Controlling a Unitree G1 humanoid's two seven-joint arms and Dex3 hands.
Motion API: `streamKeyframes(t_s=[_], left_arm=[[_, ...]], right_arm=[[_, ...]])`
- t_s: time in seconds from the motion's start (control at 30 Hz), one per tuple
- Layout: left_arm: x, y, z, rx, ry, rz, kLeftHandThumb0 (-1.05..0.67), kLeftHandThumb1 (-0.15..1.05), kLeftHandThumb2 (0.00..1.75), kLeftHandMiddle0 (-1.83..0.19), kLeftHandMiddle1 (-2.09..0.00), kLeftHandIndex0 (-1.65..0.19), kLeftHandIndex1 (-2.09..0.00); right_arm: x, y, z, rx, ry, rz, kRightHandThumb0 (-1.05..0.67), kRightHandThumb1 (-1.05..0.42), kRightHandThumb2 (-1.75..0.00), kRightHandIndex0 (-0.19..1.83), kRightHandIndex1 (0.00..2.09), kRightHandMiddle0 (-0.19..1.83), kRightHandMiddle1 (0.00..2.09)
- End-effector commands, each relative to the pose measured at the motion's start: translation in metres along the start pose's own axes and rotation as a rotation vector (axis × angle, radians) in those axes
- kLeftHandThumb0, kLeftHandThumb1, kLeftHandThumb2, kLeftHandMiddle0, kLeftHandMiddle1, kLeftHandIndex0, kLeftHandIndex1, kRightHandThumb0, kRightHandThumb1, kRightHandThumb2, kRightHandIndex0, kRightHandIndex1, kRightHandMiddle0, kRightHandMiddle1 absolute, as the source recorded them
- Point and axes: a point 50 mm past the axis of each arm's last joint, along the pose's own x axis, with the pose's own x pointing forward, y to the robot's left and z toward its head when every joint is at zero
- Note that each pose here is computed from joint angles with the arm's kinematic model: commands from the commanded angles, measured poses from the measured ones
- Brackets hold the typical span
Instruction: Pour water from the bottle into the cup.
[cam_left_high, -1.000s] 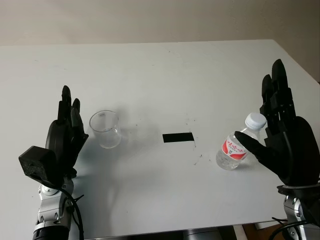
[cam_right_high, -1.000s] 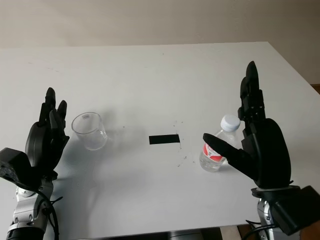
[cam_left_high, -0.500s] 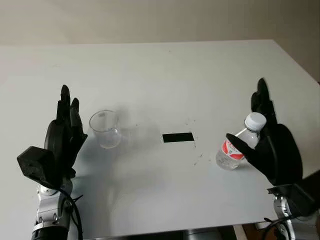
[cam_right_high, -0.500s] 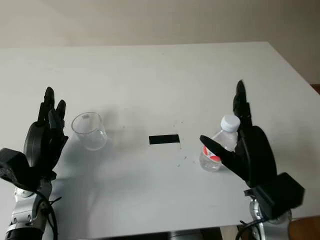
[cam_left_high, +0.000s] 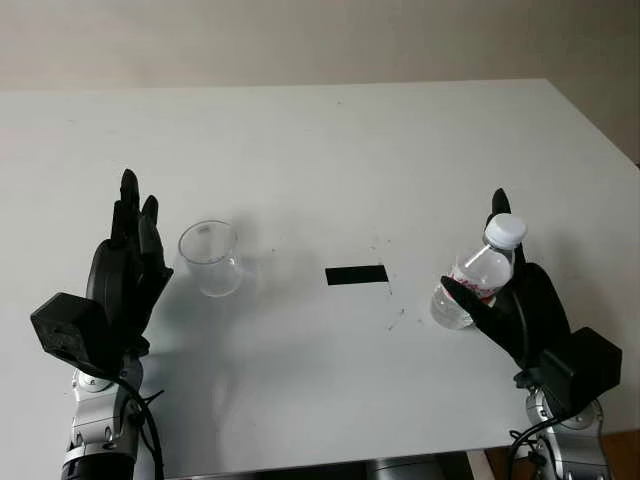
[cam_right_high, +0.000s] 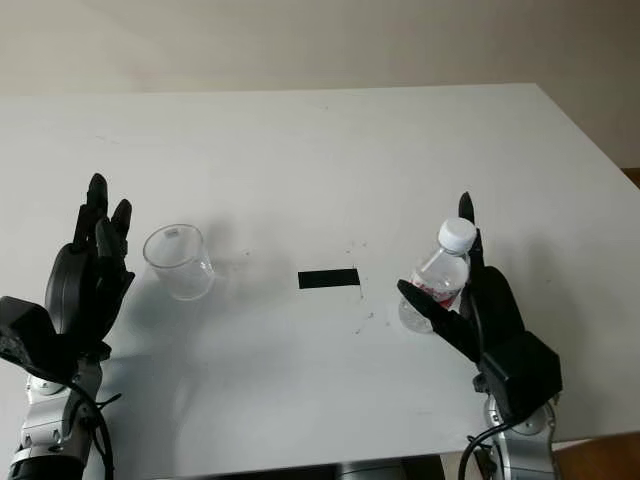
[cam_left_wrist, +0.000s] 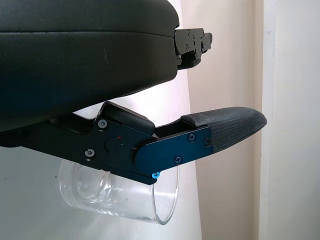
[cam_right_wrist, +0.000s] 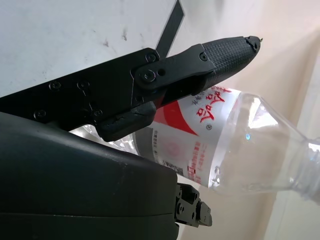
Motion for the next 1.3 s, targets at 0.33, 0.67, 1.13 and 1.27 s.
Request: streamKeyframes(t_s=[0.33, 0.67, 1.13, 1.27], left_arm=[[0.001, 0.001, 0.004, 0.015, -0.015, 0.005, -0.83, 1.05, 0.71, 0.19, -0.33, 0.09, 0.00], [0.000, 0.001, 0.004, 0.016, -0.017, 0.015, -0.84, 1.05, 0.71, 0.19, -0.34, 0.09, 0.00], [-0.001, 0.000, 0.004, 0.017, -0.017, 0.020, -0.84, 1.05, 0.71, 0.19, -0.32, 0.10, 0.00], [-0.001, -0.001, 0.004, 0.022, -0.011, 0.019, -0.85, 1.05, 0.72, 0.19, -0.32, 0.10, 0.00]], right_arm=[[0.001, 0.004, 0.011, 0.245, -0.061, -0.060, -0.67, -0.95, -0.05, 0.33, 0.19, 0.34, 0.23], [0.002, 0.002, 0.014, 0.149, -0.149, 0.000, -0.56, -1.00, -0.05, 0.20, 1.73, 0.28, 1.61], [0.001, 0.000, 0.017, -0.056, -0.172, 0.071, -0.38, -1.05, -0.17, 0.14, 2.09, 0.08, 2.09], [0.002, 0.004, 0.018, -0.089, -0.174, 0.035, -0.32, -1.05, -0.21, 0.00, 2.09, -0.08, 2.09]])
